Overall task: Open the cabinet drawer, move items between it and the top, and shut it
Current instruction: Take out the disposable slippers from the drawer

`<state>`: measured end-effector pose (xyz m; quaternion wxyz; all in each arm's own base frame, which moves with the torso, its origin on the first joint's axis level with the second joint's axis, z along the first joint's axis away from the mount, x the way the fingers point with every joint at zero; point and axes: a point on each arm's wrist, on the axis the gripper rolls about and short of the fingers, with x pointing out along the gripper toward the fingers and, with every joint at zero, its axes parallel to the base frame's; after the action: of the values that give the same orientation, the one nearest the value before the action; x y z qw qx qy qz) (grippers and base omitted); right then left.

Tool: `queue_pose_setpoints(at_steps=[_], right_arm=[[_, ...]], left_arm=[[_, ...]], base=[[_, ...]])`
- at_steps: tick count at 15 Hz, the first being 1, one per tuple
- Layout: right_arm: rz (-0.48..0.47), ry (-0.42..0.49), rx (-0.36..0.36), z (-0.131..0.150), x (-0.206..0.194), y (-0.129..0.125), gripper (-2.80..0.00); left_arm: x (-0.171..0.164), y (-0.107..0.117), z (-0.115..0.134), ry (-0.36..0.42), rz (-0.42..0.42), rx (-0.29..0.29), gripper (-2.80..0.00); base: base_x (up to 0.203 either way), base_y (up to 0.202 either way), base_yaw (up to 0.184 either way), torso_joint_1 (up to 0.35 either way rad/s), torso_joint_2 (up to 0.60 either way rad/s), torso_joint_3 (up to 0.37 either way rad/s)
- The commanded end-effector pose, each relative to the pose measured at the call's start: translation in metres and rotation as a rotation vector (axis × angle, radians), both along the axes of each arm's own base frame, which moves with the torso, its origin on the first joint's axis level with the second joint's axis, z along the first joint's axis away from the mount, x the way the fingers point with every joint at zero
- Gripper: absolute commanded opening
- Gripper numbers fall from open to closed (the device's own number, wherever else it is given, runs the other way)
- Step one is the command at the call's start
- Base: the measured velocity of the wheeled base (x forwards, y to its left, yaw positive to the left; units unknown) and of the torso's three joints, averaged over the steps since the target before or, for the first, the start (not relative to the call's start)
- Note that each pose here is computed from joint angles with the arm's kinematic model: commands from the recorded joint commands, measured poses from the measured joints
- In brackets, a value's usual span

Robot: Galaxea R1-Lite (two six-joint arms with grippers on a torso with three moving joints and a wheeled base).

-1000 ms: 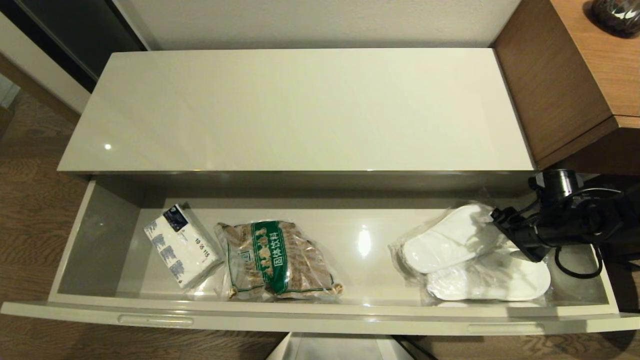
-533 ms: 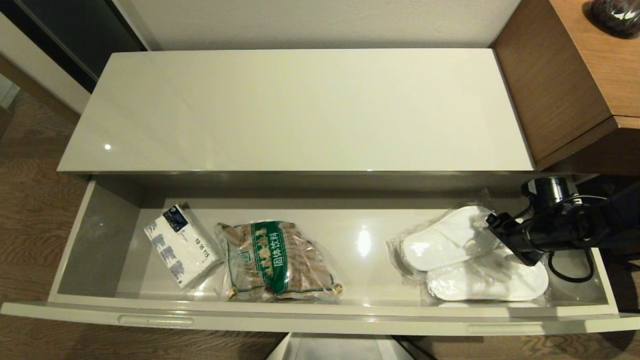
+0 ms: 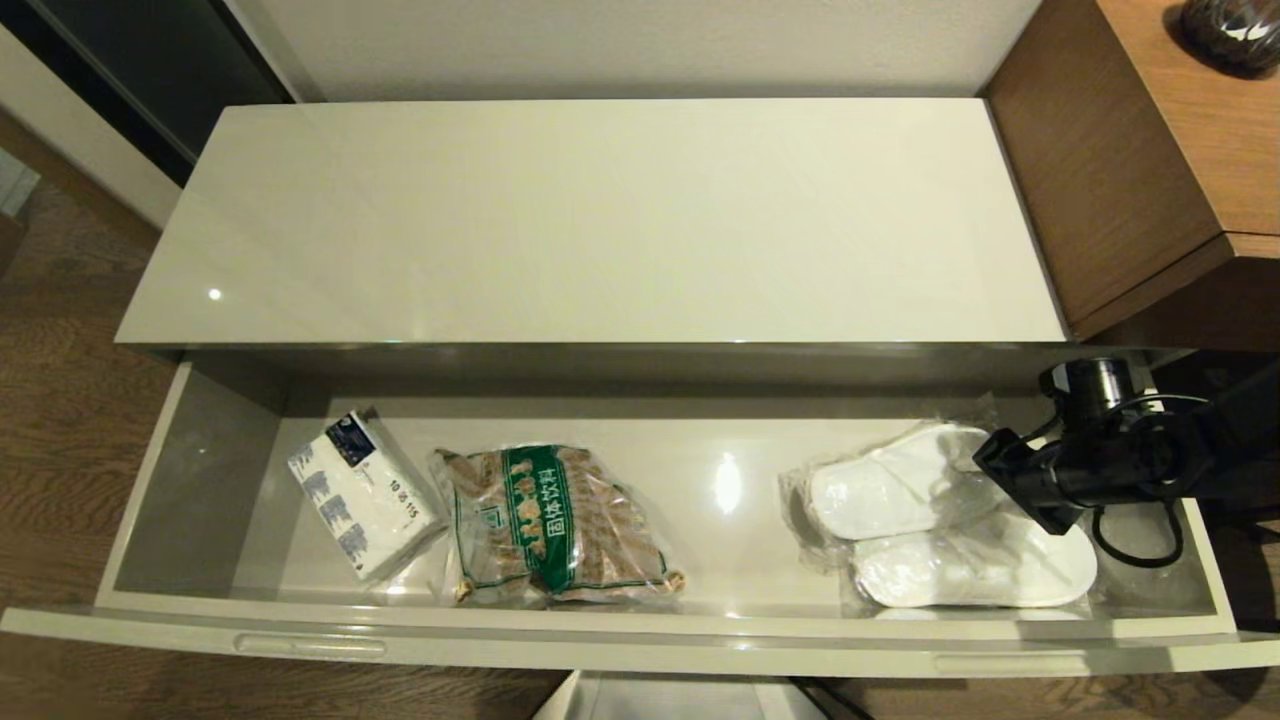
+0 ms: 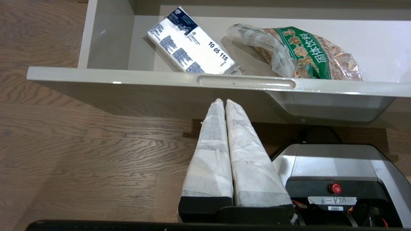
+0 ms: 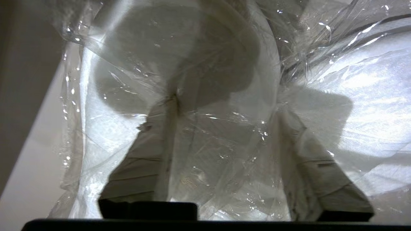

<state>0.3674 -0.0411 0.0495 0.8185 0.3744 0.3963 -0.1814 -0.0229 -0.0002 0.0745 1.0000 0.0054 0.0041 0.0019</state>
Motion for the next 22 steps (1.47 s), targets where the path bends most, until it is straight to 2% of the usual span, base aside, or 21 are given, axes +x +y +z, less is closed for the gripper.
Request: queue_pose_setpoints(at_steps=[1, 4, 7, 9, 12, 22], right_arm=[[-0.004, -0.011, 0.002, 0.005, -0.001, 0.000, -2.80], [-0.002, -0.042, -0.001, 0.023, -0.006, 0.001, -2.80], [0.018, -0.135, 0.012, 0.078, -0.026, 0.004, -2.80], [0.040, -0.162, 0.032, 0.111, -0.041, 0.007, -2.80], [0.063, -0.178, 0.040, 0.143, -0.059, 0.015, -2.80], [0.097, -0.216, 0.062, 0.218, -0.104, 0.022, -2.80]], left_arm=[[0.000, 0.000, 0.000, -0.001, 0.001, 0.000, -2.80], [0.000, 0.000, 0.000, 0.000, 0.001, 0.000, -2.80], [0.000, 0.000, 0.000, -0.001, 0.001, 0.000, -2.80], [0.000, 0.000, 0.000, -0.001, 0.001, 0.000, -2.80], [0.000, 0.000, 0.000, 0.001, 0.001, 0.000, -2.80], [0.000, 0.000, 0.000, -0.001, 0.001, 0.000, -2.80]], base=[[0.000, 0.000, 0.000, 0.000, 0.00, 0.000], [0.000, 0.000, 0.000, 0.000, 0.00, 0.000], [0.000, 0.000, 0.000, 0.000, 0.00, 0.000], [0.000, 0.000, 0.000, 0.000, 0.00, 0.000], [0.000, 0.000, 0.000, 0.000, 0.00, 0.000], [0.000, 0.000, 0.000, 0.000, 0.00, 0.000]])
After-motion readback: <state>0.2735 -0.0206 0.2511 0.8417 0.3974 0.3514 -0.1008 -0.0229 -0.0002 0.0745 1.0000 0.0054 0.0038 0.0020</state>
